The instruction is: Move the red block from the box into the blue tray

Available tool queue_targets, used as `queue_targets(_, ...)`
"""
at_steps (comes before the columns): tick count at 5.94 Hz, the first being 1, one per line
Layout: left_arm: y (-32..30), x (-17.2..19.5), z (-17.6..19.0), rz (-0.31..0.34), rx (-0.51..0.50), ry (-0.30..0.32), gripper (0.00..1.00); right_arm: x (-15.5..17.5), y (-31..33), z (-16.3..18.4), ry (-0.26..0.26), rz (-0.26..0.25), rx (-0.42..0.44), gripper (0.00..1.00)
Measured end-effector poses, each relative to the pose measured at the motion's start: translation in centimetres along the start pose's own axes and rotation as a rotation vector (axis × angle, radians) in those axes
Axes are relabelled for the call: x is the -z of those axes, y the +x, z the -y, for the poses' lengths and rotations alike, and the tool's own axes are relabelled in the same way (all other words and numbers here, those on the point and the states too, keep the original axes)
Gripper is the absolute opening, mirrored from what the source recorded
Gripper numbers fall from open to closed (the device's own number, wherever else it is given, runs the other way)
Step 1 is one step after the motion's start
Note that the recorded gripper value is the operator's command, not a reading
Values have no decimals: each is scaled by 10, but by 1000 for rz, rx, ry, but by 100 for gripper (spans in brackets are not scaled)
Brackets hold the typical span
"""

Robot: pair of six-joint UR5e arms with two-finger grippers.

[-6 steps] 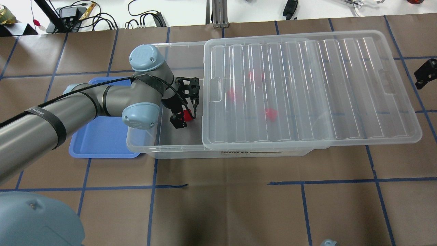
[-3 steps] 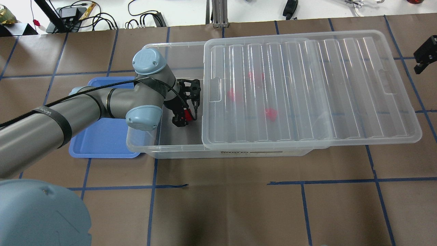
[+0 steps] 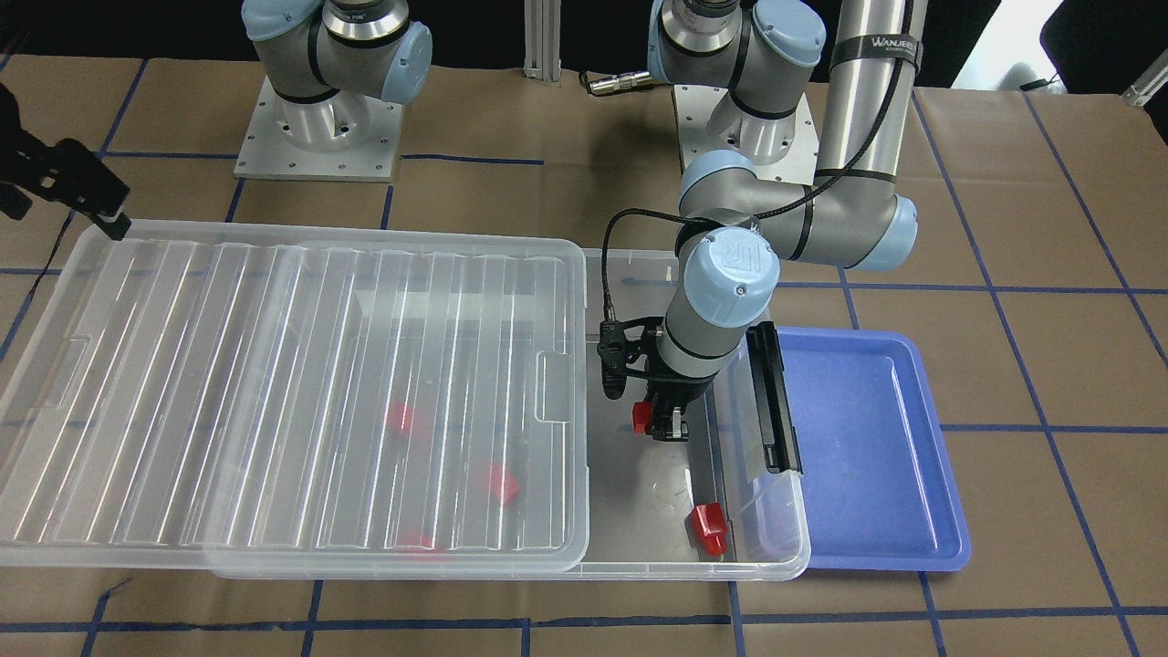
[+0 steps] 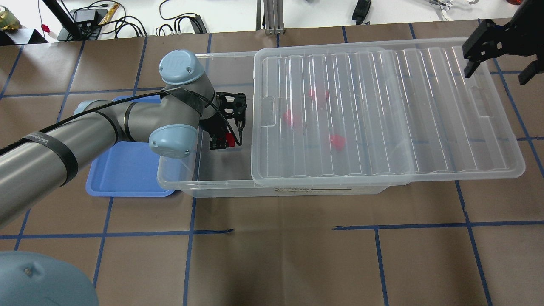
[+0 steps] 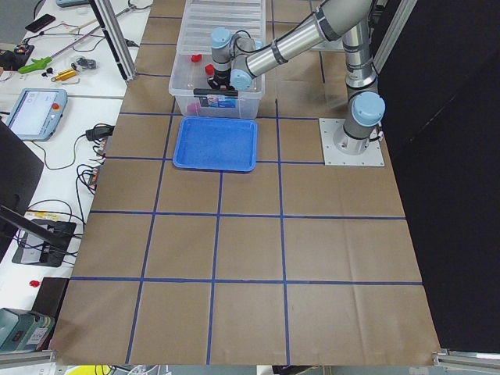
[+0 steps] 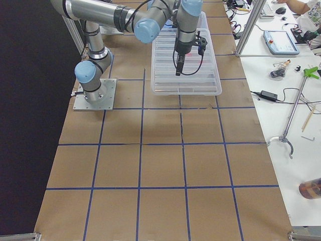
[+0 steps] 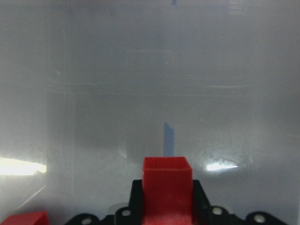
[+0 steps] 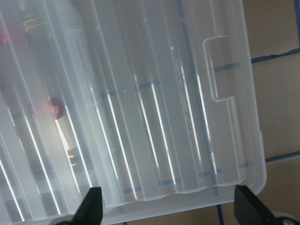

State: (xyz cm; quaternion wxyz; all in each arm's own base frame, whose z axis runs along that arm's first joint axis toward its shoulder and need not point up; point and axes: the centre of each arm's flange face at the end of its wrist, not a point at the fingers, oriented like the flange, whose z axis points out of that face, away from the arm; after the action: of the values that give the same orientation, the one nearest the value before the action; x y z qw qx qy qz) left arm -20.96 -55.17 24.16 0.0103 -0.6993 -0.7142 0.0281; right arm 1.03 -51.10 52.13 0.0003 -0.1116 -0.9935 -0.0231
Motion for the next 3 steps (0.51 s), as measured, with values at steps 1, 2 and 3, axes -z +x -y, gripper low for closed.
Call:
queue_targets(1,6,45,-3,-9,9,-16,0,2,-44,-15,3,3,3,100)
queue_targets(2,10,93,-10,-18,22,-23,0,3,-81,-30,6,2,9,100)
queue_targets(3,9,134,-35,-14,58,-24,0,3,-105,-41,7,1,23,100)
